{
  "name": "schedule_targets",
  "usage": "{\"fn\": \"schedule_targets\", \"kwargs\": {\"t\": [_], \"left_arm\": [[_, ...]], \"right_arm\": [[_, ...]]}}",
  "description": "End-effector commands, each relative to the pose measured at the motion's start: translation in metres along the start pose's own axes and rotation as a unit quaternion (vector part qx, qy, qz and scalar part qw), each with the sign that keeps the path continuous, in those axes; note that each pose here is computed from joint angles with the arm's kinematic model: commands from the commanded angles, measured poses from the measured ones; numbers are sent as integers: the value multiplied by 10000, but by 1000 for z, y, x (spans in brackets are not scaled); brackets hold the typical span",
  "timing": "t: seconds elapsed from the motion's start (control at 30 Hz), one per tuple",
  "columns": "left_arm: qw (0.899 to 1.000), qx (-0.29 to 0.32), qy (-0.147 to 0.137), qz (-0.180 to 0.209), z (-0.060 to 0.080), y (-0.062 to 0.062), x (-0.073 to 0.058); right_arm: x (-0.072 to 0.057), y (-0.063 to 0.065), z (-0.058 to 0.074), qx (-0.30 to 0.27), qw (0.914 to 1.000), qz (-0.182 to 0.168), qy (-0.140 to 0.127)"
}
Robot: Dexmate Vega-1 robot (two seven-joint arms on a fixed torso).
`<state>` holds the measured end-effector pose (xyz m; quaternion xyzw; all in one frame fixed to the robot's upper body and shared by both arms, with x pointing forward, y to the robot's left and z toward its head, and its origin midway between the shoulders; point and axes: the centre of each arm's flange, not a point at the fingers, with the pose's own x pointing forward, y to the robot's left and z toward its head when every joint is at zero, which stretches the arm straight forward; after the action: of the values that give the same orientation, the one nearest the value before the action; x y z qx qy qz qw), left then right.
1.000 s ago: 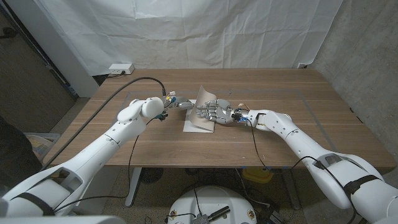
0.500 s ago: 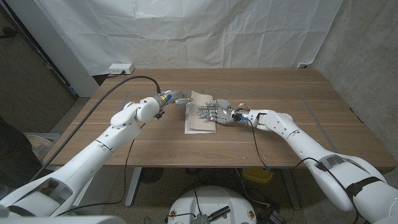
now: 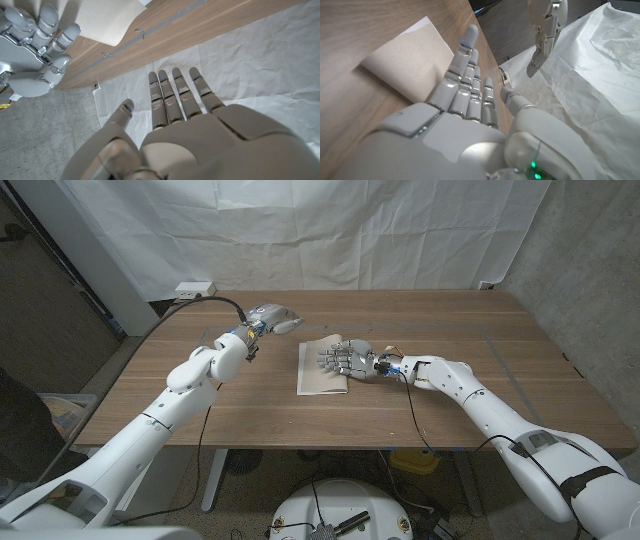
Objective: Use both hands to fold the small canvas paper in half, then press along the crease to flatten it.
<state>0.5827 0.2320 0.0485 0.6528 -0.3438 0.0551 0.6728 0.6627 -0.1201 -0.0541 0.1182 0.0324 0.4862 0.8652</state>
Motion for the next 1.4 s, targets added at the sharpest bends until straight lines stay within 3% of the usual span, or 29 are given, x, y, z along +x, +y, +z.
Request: {"fn": "schedule_targets", "kwargs": {"t": [0.03, 0.3, 0.5, 0.97, 1.4], "left_arm": [[9992, -93, -358, -158, -9, -7, 4], [9934, -292, -755, -818, -18, -23, 20], [9831, -365, -991, -1497, -20, -38, 31], [9628, -479, -1130, -2409, -18, -58, 40], [9521, -388, -1073, -2836, -15, -70, 38]], "right_arm": [[-3, 1, 1, -32, 10000, -54, -4], [-2, 3, 6, -97, 10000, -17, -13], [-2, 3, 8, -126, 9999, -30, -26], [0, 4, 11, -146, 9999, -39, -47], [2, 7, 13, -198, 9998, -16, -49]]}}
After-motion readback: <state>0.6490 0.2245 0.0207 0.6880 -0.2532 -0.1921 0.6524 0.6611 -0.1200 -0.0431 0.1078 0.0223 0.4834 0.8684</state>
